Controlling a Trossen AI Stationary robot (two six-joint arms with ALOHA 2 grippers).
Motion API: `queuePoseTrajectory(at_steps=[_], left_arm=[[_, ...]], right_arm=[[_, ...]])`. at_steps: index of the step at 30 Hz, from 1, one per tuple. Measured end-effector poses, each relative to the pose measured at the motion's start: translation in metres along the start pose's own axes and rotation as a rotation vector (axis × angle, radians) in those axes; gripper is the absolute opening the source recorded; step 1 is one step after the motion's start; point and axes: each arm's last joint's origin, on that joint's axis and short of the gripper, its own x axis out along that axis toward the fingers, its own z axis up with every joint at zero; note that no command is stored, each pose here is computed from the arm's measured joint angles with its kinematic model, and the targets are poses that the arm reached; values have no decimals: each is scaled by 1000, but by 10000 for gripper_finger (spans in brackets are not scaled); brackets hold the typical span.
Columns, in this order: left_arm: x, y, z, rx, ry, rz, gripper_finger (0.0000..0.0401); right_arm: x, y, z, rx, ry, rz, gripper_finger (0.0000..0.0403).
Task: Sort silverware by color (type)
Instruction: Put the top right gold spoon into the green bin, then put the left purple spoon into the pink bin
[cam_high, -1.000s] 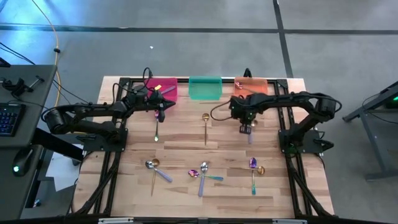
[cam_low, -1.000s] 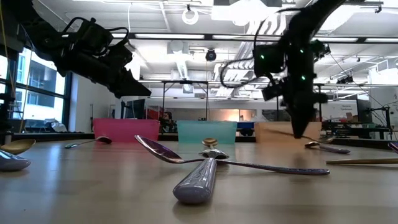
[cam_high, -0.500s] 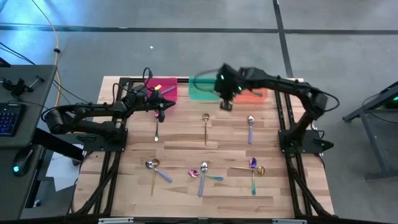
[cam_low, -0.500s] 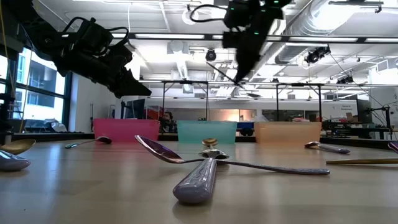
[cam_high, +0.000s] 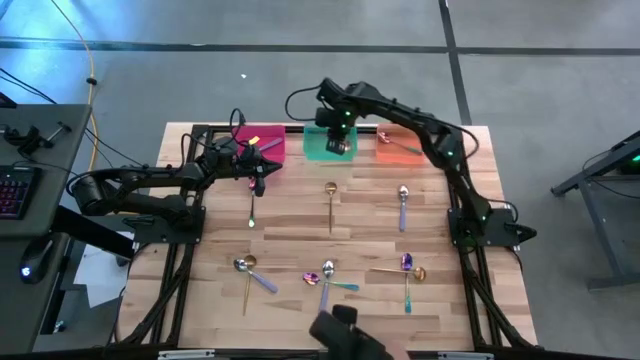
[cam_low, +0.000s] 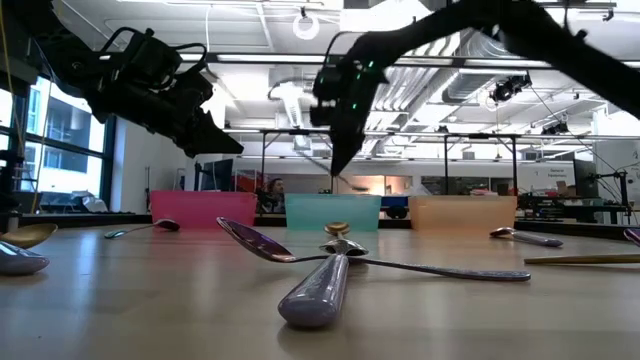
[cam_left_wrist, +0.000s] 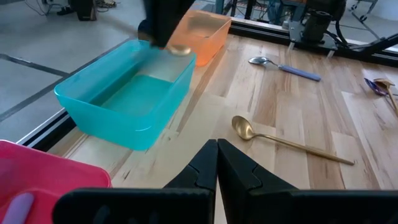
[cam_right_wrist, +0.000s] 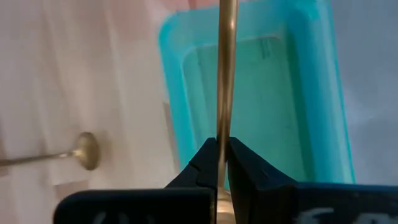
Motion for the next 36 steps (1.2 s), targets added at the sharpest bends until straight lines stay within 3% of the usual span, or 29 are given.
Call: queuePoseTrajectory(at_steps=[7,19,29,32,36], left_arm=[[0,0,0,10,1,0,0],[0,0,0,12,0,1,0],[0,0,0,11,0,1,0],[0,0,0,11,0,1,0],[0,0,0,10,3,1,0]], right_arm=[[40,-27,-8,34,58,13,0],[65,-38,-16,58,92,27,3],[53,-40,-6,46,43,-34,91],[39,-39,3,13,2,-53,86],[24,-36,13,-28,-154,-37,40]])
